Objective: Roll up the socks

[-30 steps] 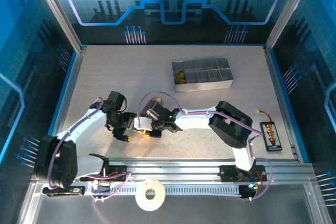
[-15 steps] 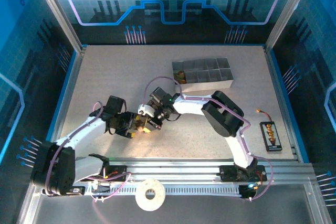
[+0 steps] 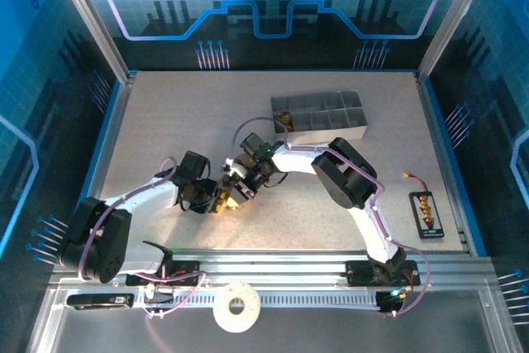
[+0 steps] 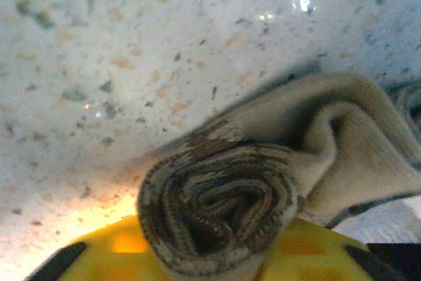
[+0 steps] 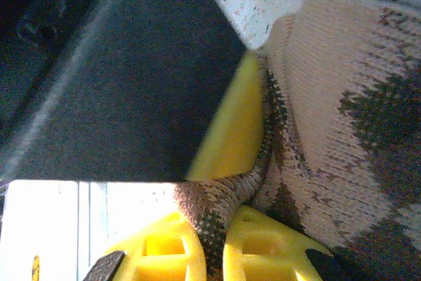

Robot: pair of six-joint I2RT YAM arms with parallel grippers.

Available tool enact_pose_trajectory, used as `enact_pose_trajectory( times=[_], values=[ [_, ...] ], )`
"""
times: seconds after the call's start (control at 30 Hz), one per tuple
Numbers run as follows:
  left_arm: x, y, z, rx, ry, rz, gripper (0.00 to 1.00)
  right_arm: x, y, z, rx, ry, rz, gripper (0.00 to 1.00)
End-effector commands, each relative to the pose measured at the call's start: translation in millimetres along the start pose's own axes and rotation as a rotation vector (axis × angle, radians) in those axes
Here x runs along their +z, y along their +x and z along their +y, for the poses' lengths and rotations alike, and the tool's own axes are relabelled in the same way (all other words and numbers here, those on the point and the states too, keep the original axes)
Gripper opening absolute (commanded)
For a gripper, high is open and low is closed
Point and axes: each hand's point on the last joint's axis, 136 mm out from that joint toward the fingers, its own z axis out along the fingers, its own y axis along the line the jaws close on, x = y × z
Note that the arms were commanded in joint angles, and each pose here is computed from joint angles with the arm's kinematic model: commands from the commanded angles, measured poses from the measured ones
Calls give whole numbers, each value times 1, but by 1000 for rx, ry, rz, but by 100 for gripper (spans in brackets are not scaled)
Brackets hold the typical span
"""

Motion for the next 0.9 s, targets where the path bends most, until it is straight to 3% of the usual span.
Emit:
enact_pose_trajectory(
  times=[0.0,0.07,0.2,0.3,0.43,0.63,0.87],
  values=[
    [5,-6,48,-67,-200,-31,10,-5,16,-11,7,103,20,17],
    [0,-4,58,-98,-256,-35,5,-18,5,-3,-117,182,-55,33],
    [-7,1,66,-178,-317,-29,0,-53,-14,20,-492,496,-225,53],
    [-9,3,67,-210,-348,-22,0,-65,-17,34,-750,751,-252,68],
    [-12,5,65,-219,-408,-19,1,-48,-1,34,-962,935,-97,68],
    [-10,5,59,-240,-429,3,2,-13,-11,42,-1152,992,-16,66],
    [-6,3,54,-244,-427,24,3,8,-6,13,-1128,1014,70,41]
  ],
)
